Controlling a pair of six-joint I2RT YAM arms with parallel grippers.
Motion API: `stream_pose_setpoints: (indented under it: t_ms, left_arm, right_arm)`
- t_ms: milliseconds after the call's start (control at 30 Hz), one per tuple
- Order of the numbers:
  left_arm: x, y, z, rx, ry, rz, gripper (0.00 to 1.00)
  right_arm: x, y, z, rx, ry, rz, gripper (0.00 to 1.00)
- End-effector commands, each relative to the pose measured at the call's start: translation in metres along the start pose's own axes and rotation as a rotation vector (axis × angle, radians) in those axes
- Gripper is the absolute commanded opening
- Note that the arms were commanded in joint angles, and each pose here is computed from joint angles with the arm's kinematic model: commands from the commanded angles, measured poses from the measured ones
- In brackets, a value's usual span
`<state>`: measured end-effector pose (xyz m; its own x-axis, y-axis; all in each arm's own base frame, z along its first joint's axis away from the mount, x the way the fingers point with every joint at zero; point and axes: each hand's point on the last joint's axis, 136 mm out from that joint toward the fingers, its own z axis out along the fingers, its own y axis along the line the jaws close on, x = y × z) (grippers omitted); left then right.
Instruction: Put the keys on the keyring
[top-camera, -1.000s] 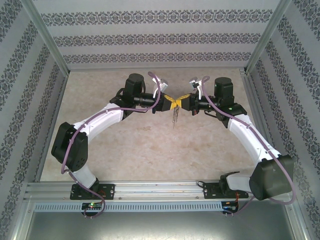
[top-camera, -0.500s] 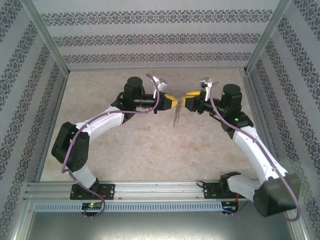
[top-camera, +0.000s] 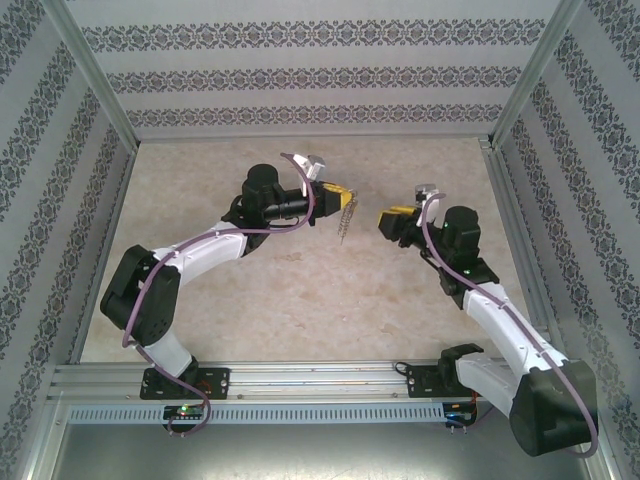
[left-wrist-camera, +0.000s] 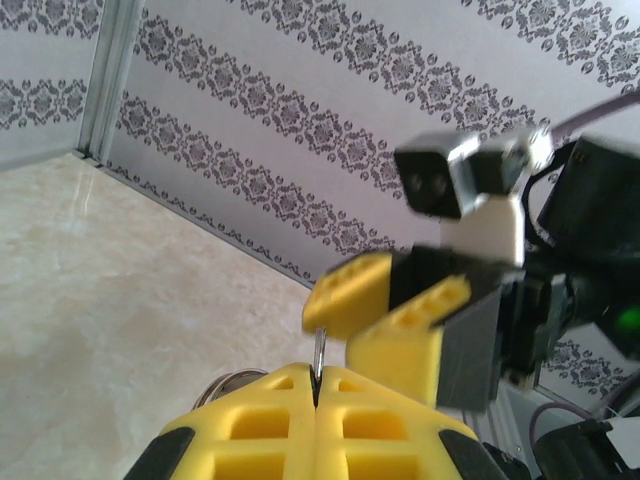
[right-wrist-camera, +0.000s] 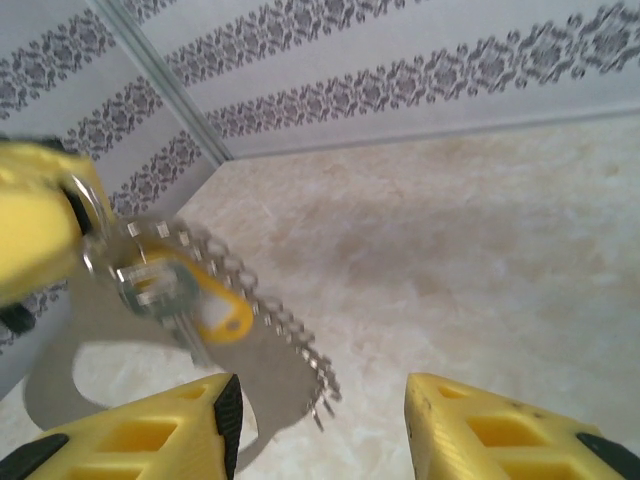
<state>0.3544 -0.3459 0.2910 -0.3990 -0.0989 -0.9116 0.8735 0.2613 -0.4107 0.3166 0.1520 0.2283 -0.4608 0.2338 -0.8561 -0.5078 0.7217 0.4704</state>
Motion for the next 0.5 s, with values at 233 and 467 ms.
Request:
stream_pose_setpoints:
  t_ms: [233, 467]
  left_arm:
    - [-0.032, -0.029, 0.001, 0.016, -0.116, 0.064, 0.00]
    - [-0.032, -0.034, 0.005, 0.025, -0.119, 0.061, 0.00]
  right_arm:
    - [0.007, 0.037, 0.013, -0.090, -0.053, -0.077, 0.47]
    - [0.001, 0.046, 0.022, -0.100, -0.052, -0.103, 0.48]
